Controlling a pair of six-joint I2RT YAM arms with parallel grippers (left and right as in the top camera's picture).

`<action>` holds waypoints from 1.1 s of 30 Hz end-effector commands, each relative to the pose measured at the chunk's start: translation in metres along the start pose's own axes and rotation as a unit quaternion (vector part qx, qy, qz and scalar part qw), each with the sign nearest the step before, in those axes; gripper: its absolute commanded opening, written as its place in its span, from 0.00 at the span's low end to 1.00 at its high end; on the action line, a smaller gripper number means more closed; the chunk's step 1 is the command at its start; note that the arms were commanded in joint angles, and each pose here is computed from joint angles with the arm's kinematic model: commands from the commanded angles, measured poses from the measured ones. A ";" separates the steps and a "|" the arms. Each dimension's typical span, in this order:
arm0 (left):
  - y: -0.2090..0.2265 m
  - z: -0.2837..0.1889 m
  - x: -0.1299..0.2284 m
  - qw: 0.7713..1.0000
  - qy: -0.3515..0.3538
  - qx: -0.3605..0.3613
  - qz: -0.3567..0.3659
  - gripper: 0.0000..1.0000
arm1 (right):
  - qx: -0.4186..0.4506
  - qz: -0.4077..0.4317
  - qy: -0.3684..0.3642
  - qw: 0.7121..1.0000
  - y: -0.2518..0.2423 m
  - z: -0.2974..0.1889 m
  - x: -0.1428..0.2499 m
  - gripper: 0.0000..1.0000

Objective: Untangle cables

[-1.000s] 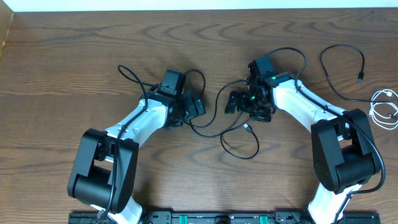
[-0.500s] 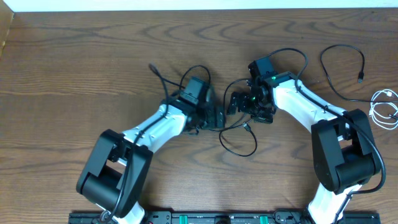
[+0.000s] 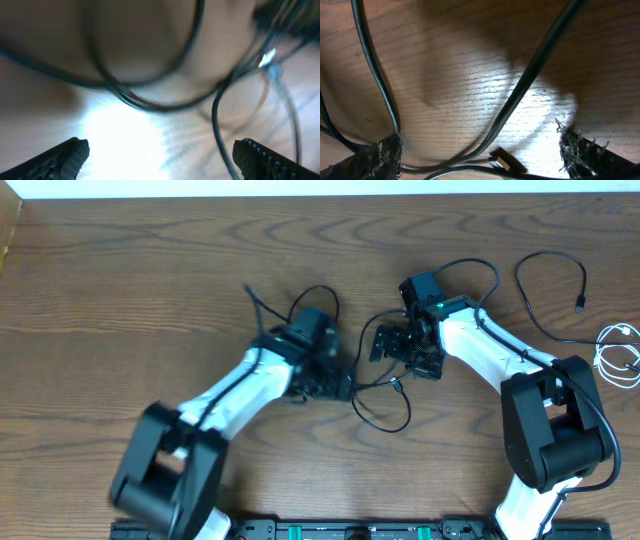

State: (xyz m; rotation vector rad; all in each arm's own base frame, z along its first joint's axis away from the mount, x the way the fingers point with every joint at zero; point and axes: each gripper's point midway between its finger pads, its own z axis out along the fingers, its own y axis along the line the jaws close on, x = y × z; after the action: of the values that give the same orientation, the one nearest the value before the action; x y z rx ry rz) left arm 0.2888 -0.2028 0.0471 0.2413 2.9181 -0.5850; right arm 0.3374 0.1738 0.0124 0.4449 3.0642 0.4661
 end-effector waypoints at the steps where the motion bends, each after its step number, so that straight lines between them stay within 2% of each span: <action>1: 0.018 -0.057 -0.057 0.987 -0.140 -0.074 -0.005 0.98 | 0.012 0.004 -0.008 1.000 -0.003 -0.001 0.000 0.99; 5: 0.047 -0.080 -0.089 0.960 -0.228 -0.159 -0.035 0.98 | 0.012 0.004 -0.007 1.000 -0.003 -0.001 0.001 0.99; 13: 0.049 -0.046 -0.128 0.949 -0.278 -0.143 -0.042 0.98 | 0.020 0.004 -0.013 1.000 -0.006 -0.001 -0.001 0.99; 21: 0.034 0.013 -0.117 0.975 -0.211 -0.065 -0.040 0.98 | 0.020 0.003 -0.013 1.000 -0.006 -0.001 -0.001 0.99; 29: 0.047 0.042 -0.103 0.973 -0.180 -0.061 -0.132 0.98 | 0.021 0.004 -0.010 1.000 -0.007 -0.001 0.000 0.99; 33: 0.041 0.064 -0.088 0.981 -0.135 -0.031 -0.136 0.98 | 0.024 0.003 -0.008 1.000 -0.008 -0.001 0.002 0.99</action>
State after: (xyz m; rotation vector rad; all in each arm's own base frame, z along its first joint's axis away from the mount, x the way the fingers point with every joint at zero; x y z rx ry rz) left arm 0.4074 -0.1929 0.0147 -0.1944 2.6166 -0.4312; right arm 0.3362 0.1683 0.0107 0.4533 3.0679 0.4177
